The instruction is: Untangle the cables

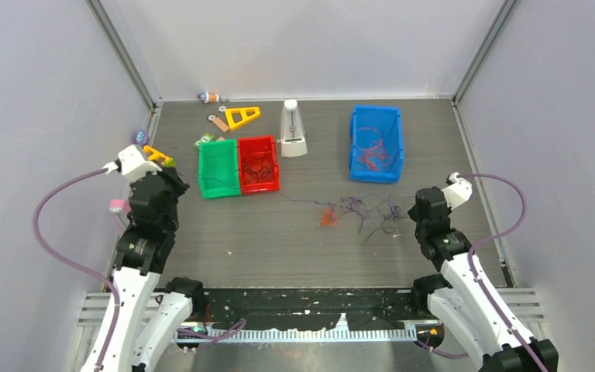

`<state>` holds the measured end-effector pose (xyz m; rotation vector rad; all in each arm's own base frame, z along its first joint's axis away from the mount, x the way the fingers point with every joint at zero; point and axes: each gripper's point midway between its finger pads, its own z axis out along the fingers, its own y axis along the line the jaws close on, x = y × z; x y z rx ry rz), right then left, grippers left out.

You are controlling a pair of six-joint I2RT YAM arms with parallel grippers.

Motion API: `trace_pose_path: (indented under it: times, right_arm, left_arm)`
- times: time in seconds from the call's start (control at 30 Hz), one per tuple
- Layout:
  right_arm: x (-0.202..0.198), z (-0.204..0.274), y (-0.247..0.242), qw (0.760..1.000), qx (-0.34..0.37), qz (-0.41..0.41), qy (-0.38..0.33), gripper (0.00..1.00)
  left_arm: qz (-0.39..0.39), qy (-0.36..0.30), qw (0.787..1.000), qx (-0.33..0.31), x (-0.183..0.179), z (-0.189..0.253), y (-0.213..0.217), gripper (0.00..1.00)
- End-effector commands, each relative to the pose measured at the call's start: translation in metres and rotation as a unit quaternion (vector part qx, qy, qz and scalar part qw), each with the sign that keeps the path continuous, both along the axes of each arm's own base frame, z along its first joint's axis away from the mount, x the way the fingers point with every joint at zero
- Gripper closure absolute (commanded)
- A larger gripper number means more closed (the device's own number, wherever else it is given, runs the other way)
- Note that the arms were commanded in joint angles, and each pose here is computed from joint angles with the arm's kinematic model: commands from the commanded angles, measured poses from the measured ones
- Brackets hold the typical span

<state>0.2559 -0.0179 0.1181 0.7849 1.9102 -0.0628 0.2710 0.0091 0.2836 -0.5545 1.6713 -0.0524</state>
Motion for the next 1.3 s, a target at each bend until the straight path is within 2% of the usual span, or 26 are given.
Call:
trace_pose_path:
  times: [0.0, 0.03, 0.07, 0.1, 0.13, 0.23, 0.33, 0.47, 0.5, 0.57, 0.6, 0.77, 0.87, 0.9, 0.93, 0.97, 1.0, 1.03, 1.07, 1.13, 1.23, 1.27]
  right_arm:
    - [0.016, 0.021, 0.029, 0.994, 0.004, 0.106, -0.029, 0.61]
    - [0.019, 0.025, 0.042, 0.986, -0.010, 0.161, -0.031, 0.34]
    - [0.024, 0.035, 0.073, 0.968, 0.016, 0.243, -0.056, 0.14]
    - [0.023, 0.036, 0.086, 0.956, 0.016, 0.286, -0.063, 0.07]
    - [0.021, 0.045, 0.110, 0.933, 0.035, 0.348, -0.084, 0.00]
    - [0.017, 0.057, 0.139, 0.904, 0.016, 0.420, -0.081, 0.04]
    - [0.007, 0.063, 0.183, 0.868, -0.022, 0.492, -0.069, 0.05]
    - [0.005, 0.062, 0.230, 0.832, -0.061, 0.549, -0.052, 0.05]
    - [0.010, 0.060, 0.231, 0.836, -0.075, 0.542, -0.042, 0.05]
    - [0.019, 0.040, 0.246, 0.830, -0.102, 0.549, 0.003, 0.05]
    - [0.021, 0.044, 0.256, 0.825, -0.111, 0.555, 0.003, 0.05]
    - [0.025, -0.014, 0.270, 0.814, -0.165, 0.548, 0.099, 0.05]
    - [0.026, -0.043, 0.262, 0.823, -0.177, 0.519, 0.145, 0.03]
    - [0.029, -0.056, 0.247, 0.838, -0.184, 0.485, 0.168, 0.00]
    - [0.031, -0.062, 0.239, 0.845, -0.184, 0.469, 0.179, 0.04]
    - [0.033, -0.074, 0.222, 0.859, -0.167, 0.442, 0.196, 0.12]
    - [0.034, -0.078, 0.219, 0.865, -0.142, 0.440, 0.196, 0.15]
    - [0.034, -0.088, 0.195, 0.882, -0.113, 0.408, 0.208, 0.21]
    - [0.036, -0.088, 0.196, 0.887, -0.080, 0.411, 0.196, 0.23]
    - [0.046, -0.077, 0.168, 0.914, -0.022, 0.370, 0.161, 0.28]
    - [0.044, -0.070, 0.142, 0.936, -0.006, 0.324, 0.139, 0.39]
    - [0.047, -0.062, 0.137, 0.941, -0.005, 0.315, 0.122, 0.47]
  left_arm:
    - [0.024, -0.070, 0.997, -0.023, -0.011, 0.051, 0.012, 1.00]
    - [-0.021, -0.087, 0.996, -0.026, -0.007, 0.059, -0.003, 1.00]
    - [-0.064, -0.104, 0.992, -0.032, -0.003, 0.067, -0.018, 1.00]
    - [-0.109, -0.116, 0.987, -0.038, 0.000, 0.072, -0.035, 1.00]
    - [-0.151, -0.126, 0.980, -0.041, 0.003, 0.078, -0.050, 1.00]
    - [-0.215, -0.122, 0.968, -0.045, 0.008, 0.084, -0.075, 1.00]
    - [-0.222, -0.116, 0.967, -0.037, 0.011, 0.090, -0.077, 1.00]
    - [-0.202, -0.121, 0.971, -0.026, 0.008, 0.104, -0.068, 1.00]
    - [-0.198, -0.123, 0.972, -0.024, 0.007, 0.108, -0.066, 1.00]
    - [-0.192, -0.122, 0.974, -0.019, 0.006, 0.115, -0.063, 1.00]
    - [-0.190, -0.121, 0.974, -0.016, 0.006, 0.118, -0.062, 1.00]
    - [-0.162, -0.125, 0.979, -0.001, 0.002, 0.134, -0.050, 1.00]
    - [-0.095, -0.109, 0.989, 0.022, -0.004, 0.138, -0.023, 1.00]
    - [-0.058, -0.100, 0.993, 0.032, -0.008, 0.140, -0.008, 1.00]
    - [-0.022, -0.096, 0.994, 0.041, -0.013, 0.145, 0.006, 1.00]
    - [0.014, -0.089, 0.995, 0.049, -0.019, 0.146, 0.021, 1.00]
    - [0.043, -0.084, 0.994, 0.054, -0.025, 0.147, 0.033, 1.00]
    - [0.070, -0.084, 0.992, 0.058, -0.030, 0.149, 0.044, 1.00]
    - [0.087, -0.084, 0.991, 0.059, -0.034, 0.149, 0.052, 1.00]
    - [0.119, -0.087, 0.988, 0.056, -0.041, 0.148, 0.064, 1.00]
    - [0.137, -0.088, 0.986, 0.043, -0.045, 0.140, 0.070, 1.00]
    - [0.127, -0.091, 0.987, 0.036, -0.042, 0.138, 0.067, 1.00]
